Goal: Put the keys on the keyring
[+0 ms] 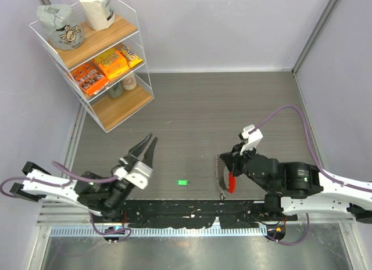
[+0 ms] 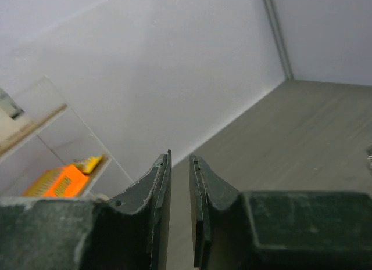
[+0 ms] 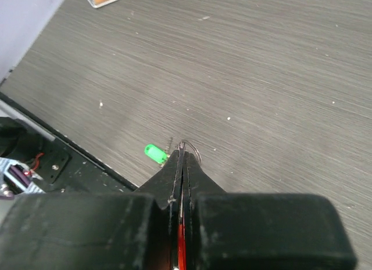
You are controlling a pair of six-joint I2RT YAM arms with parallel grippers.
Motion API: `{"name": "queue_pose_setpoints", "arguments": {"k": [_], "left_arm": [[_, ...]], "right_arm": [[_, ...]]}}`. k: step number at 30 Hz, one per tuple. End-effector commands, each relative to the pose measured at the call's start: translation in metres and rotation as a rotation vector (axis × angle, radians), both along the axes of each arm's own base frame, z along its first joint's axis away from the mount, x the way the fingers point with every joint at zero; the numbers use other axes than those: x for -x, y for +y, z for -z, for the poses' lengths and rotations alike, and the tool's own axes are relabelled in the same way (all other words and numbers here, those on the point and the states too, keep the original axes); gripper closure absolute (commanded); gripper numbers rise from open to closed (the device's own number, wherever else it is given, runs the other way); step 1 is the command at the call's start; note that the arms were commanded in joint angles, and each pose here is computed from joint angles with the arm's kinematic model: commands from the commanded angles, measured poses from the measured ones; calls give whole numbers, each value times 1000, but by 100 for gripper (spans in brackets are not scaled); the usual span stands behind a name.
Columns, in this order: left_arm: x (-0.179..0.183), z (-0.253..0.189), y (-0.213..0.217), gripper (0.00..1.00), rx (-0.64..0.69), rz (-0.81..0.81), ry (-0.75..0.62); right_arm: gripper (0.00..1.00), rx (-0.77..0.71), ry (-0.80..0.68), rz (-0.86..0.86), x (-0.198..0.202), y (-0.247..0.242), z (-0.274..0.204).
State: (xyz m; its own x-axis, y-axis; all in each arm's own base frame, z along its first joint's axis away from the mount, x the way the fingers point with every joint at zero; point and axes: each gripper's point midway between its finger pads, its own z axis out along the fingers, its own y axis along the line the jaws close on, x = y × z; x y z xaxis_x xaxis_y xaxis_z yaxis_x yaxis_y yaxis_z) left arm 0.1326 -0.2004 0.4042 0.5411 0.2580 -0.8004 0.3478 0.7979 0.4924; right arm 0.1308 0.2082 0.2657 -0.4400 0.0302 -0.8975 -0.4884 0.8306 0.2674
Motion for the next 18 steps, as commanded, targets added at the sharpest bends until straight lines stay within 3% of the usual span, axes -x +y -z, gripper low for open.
{"name": "queue_pose_setpoints", "arguments": {"k": [1,11,18], "left_arm": [[10,38,-2,76,106,201,243],[34,90,-28,69,-64,374,373],[52,137,-53,68,-123,478,504]], "right_arm": [[95,-35,2,-45,-11,16,-3],[95,-134,78,-115,-42,40,27],[95,-314,86,-225,-56,76,-7]]}}
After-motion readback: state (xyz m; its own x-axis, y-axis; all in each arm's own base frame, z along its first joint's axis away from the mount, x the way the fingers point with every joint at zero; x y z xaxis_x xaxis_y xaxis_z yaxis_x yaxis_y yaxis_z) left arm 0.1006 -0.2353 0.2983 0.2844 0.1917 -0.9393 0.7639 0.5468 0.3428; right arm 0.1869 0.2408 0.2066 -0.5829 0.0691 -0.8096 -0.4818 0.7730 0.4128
